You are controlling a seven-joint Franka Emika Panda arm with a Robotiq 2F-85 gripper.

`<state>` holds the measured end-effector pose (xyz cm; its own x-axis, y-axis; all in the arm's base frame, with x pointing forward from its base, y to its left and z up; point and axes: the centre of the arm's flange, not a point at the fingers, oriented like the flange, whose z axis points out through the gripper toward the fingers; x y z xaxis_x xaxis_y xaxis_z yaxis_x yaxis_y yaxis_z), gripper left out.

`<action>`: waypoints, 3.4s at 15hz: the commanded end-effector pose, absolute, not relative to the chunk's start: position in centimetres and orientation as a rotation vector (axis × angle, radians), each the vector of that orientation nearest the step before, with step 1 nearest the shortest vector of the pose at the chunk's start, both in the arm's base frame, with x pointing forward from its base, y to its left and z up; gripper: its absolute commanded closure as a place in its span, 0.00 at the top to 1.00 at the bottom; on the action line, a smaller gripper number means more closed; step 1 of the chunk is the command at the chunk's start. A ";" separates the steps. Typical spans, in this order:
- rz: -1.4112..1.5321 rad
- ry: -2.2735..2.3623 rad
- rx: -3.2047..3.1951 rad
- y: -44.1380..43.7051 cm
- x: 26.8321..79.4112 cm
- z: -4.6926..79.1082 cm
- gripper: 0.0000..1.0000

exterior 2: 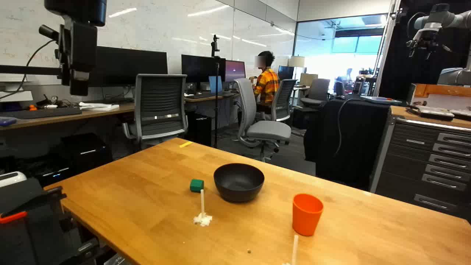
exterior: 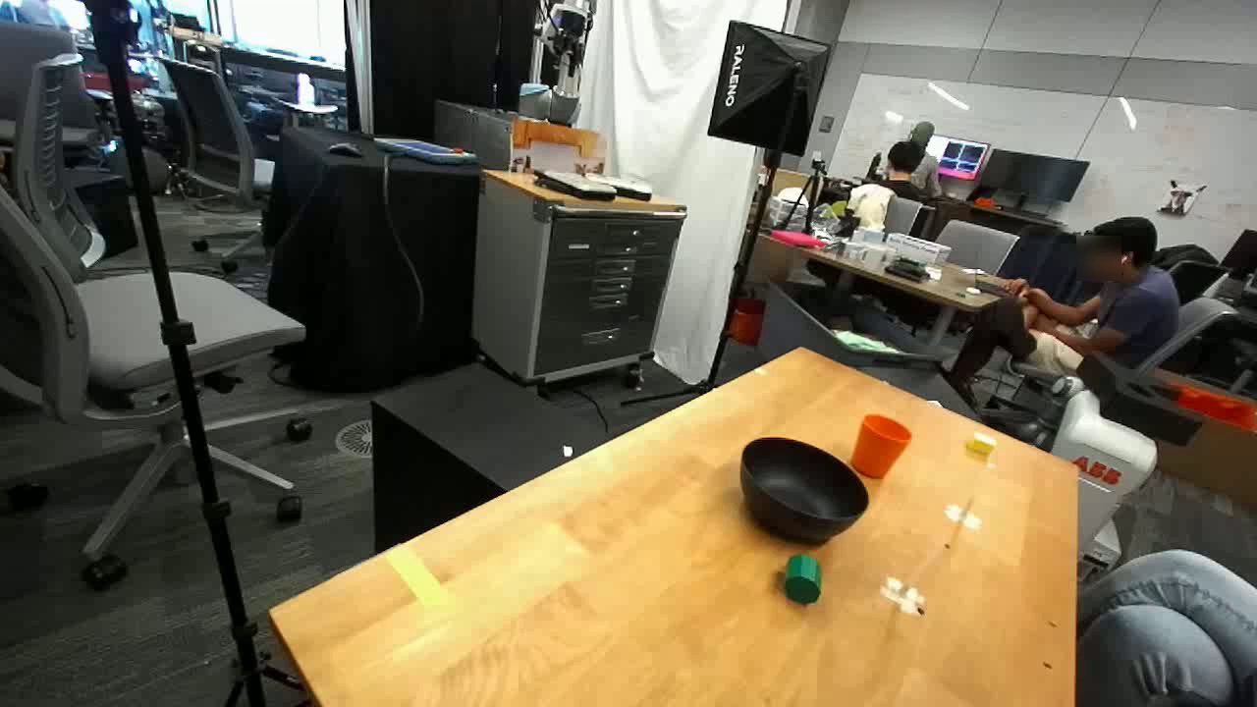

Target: Pour the coins from the cup into the bowl

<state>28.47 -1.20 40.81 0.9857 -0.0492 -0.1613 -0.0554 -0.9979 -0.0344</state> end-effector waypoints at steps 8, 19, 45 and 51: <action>0.255 0.082 -3.091 -1.2 28.5 40.7 1.00; 0.180 0.157 -3.083 -2.5 31.2 43.0 1.00; -0.473 0.953 -2.828 -23.3 49.0 41.2 1.00; -0.482 1.091 -2.811 -25.4 49.1 38.0 1.00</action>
